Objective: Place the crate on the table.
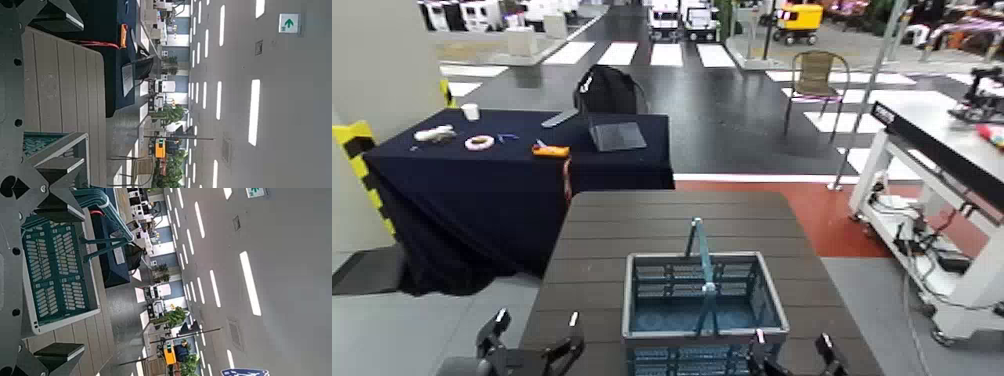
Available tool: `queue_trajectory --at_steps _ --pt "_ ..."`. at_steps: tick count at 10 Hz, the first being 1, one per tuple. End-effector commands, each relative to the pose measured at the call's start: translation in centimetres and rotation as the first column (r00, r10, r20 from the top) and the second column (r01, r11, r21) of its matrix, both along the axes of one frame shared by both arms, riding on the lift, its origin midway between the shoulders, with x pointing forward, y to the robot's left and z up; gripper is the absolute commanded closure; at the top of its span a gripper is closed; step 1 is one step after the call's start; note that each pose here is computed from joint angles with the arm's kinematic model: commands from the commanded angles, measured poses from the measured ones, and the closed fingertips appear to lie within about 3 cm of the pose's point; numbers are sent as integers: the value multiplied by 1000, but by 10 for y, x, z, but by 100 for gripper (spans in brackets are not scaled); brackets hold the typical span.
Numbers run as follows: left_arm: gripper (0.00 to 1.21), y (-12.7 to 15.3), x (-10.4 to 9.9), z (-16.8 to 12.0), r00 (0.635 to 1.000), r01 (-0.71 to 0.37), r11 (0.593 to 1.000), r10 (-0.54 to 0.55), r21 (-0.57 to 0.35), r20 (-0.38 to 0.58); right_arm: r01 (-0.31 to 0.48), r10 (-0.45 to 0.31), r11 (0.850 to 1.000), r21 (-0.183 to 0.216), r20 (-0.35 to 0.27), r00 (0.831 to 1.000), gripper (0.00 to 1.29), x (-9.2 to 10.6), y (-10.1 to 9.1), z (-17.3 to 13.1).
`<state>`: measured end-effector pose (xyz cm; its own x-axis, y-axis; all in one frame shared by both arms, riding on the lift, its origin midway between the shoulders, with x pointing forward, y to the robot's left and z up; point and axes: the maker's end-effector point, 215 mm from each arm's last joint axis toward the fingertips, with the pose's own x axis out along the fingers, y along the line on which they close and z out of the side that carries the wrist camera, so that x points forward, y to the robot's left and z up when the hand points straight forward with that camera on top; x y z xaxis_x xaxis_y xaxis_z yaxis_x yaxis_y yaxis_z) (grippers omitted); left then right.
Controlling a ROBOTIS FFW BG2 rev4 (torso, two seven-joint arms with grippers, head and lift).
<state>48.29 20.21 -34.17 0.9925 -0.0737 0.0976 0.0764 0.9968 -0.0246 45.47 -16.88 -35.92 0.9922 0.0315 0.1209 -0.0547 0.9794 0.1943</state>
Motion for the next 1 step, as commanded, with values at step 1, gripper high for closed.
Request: queue_trajectory --at_steps 1 --pt "11 0 -1 1 1000 0 1000 0 1 6 2 -2 1000 -15 6 1000 14 0 0 2"
